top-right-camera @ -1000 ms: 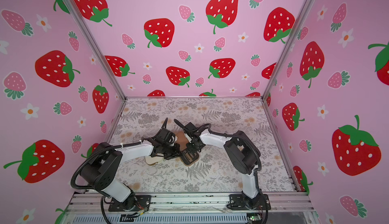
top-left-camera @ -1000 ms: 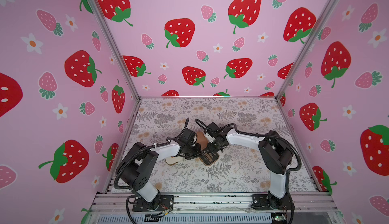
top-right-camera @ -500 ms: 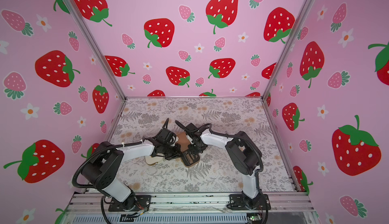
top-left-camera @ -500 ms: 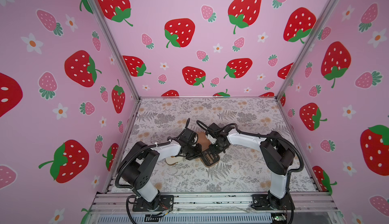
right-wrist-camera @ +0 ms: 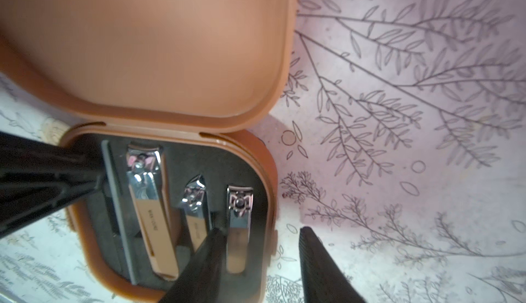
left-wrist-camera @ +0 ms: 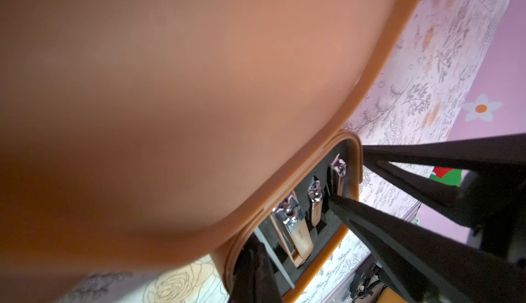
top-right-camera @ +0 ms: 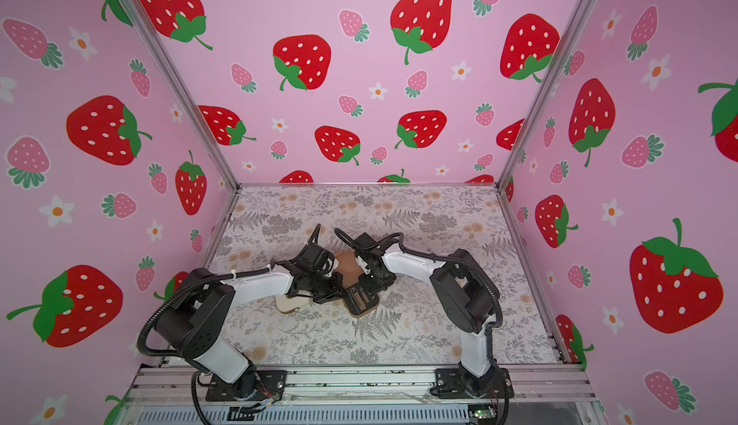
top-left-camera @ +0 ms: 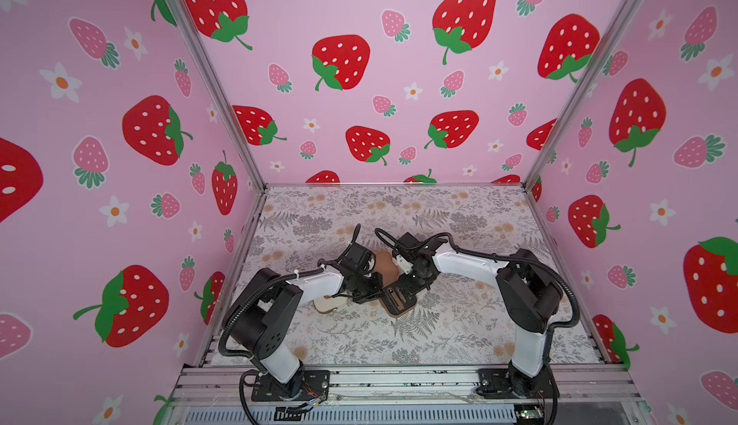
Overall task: Organize nail clipper sets
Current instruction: Place the nail clipper in the storage box.
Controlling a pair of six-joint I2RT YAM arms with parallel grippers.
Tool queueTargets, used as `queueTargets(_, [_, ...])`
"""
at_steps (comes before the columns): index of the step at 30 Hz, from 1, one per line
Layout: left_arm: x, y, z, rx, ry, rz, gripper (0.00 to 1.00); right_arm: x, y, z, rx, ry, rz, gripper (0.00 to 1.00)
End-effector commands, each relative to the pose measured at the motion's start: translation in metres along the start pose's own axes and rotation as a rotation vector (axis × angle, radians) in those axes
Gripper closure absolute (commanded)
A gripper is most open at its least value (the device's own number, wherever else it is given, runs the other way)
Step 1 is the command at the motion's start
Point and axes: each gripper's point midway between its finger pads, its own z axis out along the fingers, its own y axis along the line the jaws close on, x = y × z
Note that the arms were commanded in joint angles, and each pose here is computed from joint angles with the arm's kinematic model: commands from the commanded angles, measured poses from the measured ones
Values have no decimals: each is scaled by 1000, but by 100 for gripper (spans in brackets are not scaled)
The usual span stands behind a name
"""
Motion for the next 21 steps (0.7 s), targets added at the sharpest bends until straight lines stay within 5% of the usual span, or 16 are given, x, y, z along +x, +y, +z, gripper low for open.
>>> queueTargets(1, [9,20,6,-87,39,-40,100,-11,6,-27,-47,-67,21,53])
queueTargets(21, [10,22,7,-92,44,-41,100,2,-8,20,-46,27,80,65])
